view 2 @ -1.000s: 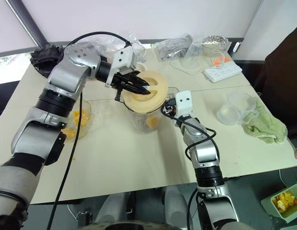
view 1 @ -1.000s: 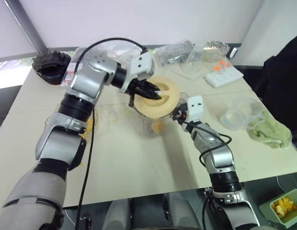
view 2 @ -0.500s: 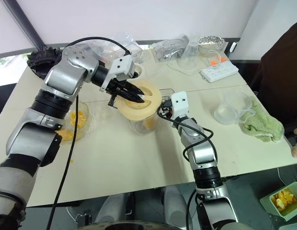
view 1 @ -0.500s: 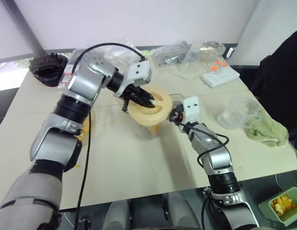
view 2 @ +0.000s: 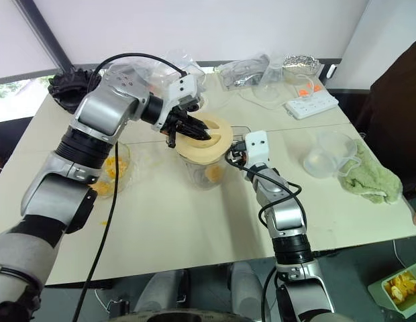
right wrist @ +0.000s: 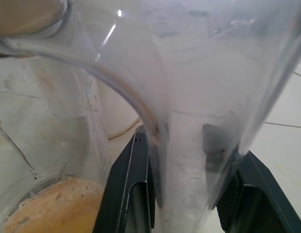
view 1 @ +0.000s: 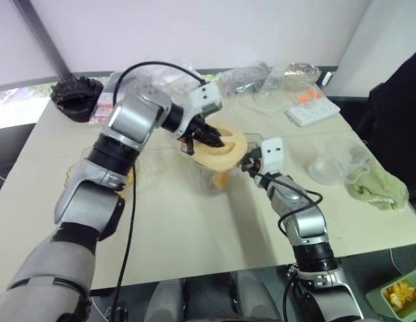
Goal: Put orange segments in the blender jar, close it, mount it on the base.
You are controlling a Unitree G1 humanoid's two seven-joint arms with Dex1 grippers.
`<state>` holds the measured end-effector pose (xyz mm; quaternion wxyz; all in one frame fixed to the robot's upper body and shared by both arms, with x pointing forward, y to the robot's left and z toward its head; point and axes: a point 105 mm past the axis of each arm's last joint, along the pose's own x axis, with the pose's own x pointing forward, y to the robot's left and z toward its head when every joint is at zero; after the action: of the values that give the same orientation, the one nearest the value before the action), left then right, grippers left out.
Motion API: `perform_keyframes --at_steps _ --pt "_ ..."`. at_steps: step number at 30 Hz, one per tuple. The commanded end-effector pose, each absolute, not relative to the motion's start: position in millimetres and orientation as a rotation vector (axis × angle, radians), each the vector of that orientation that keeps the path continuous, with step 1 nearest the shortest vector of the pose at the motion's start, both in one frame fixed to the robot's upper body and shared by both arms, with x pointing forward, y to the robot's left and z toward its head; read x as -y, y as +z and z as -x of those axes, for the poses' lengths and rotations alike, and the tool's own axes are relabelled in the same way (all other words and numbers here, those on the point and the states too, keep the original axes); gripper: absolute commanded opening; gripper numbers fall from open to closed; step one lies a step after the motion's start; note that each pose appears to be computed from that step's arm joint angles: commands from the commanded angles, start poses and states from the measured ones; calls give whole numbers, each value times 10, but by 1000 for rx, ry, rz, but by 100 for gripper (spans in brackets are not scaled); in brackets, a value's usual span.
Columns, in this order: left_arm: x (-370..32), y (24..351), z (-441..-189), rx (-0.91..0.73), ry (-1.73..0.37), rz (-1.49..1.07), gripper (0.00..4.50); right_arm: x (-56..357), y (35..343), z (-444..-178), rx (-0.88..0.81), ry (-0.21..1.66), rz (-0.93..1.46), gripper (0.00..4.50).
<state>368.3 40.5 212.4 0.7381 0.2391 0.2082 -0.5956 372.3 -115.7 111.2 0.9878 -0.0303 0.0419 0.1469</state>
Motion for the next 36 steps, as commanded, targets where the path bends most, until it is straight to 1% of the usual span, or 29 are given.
perform_keyframes --at_steps 1,10,13,17,19,20,21,23,24,26,30,33,36 --pt "-770 1501 -3825 -730 -1067 -495 25 1102 1453 -3703 56 323 78 101" --pt "-792 1551 -3817 -752 -1022 -442 25 1085 1455 -3724 63 330 86 101" --pt "-779 1610 -3849 -714 -1009 -437 25 1080 1456 -3735 63 333 87 101" --pt "-732 1744 -3830 -656 -1050 -416 25 1082 1450 -3738 64 338 91 101" --pt "-711 1824 -3817 -633 -1067 -407 129 1071 1447 -3737 65 346 96 95" --pt "-697 1864 -3810 -618 -1075 -403 161 1063 1446 -3736 66 350 99 95" --pt "-679 1904 -3800 -604 -1086 -396 204 1059 1446 -3737 66 351 99 95" --pt "-637 1986 -3789 -561 -1104 -378 304 1054 1444 -3740 66 353 99 95" --pt "-586 2104 -3776 -519 -1124 -323 352 1046 1440 -3740 66 355 98 95" --pt "-526 2259 -3752 -464 -1152 -253 352 1036 1434 -3740 65 358 96 95" --pt "-490 2736 -3737 -259 -1195 -85 352 1021 1384 -3726 54 361 94 95" --pt "-525 2996 -3724 -168 -1195 39 352 1041 1358 -3721 47 356 91 95" --pt "-668 3244 -3684 -57 -1164 117 352 1083 1366 -3719 46 344 84 95"
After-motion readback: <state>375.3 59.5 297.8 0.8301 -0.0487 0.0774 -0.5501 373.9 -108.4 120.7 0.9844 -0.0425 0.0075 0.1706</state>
